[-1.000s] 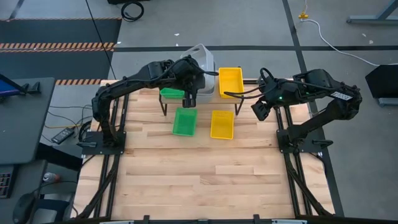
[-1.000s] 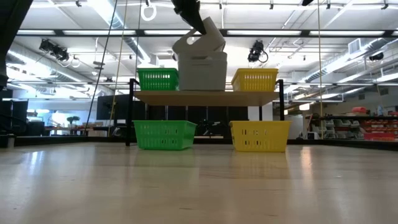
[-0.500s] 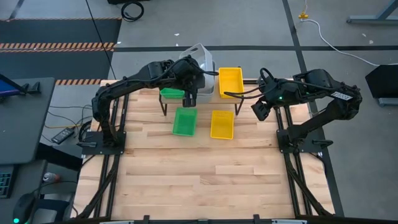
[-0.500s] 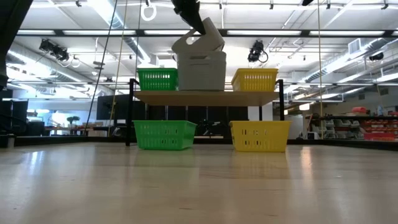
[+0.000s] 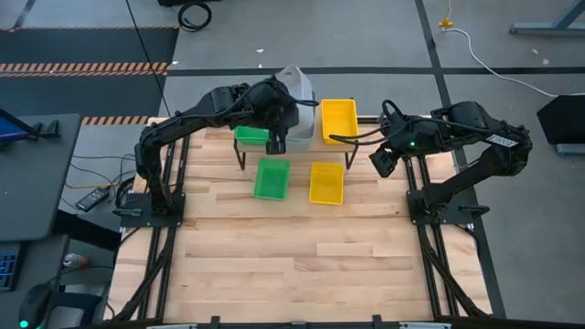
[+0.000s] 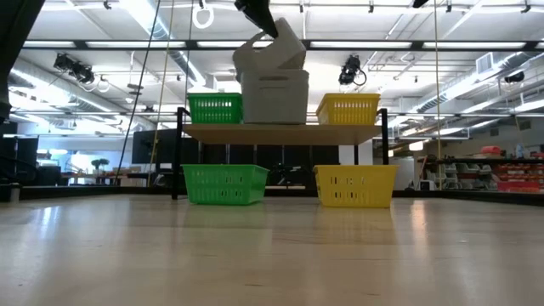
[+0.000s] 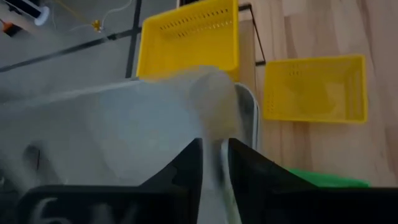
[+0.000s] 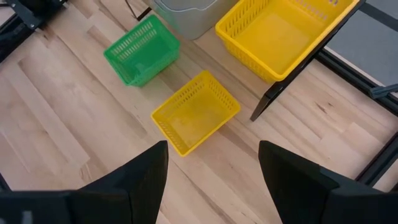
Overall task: Stack baskets on shelf by color
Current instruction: Stack the gray bin on top of the gray bins on the shelf
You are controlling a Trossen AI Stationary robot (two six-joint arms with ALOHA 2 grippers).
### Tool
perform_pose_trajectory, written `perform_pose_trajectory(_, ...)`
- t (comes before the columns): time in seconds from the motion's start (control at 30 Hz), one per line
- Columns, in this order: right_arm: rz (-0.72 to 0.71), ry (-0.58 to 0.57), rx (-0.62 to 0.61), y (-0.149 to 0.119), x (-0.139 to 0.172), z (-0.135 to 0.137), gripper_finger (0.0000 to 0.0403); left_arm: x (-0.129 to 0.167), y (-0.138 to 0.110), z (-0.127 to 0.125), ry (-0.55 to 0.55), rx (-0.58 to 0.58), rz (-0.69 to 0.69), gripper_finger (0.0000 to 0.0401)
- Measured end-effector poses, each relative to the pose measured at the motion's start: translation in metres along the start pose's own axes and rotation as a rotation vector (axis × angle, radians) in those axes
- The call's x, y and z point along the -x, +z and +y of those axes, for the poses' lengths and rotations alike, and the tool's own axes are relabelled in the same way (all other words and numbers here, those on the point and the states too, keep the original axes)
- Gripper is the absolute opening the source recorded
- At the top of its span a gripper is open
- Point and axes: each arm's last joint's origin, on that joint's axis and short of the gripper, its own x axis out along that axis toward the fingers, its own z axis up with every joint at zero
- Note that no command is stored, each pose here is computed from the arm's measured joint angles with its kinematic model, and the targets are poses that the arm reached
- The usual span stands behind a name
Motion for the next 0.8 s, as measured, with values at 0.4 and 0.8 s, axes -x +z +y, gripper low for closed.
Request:
perform_pose_trajectory(0.4, 0.000, 0.000, 0.003, 0.000, 0.000, 0.000, 0.0256, 0.001, -0.001, -0.001, 0.027, -0.007, 0.022, 0.0133)
perform_pose_trajectory(0.8, 0.006, 0.021, 0.028, -0.004, 0.002, 0.005, 0.0256, 0.055, 0.000, 0.015, -0.112, 0.345, -0.071, 0.0131)
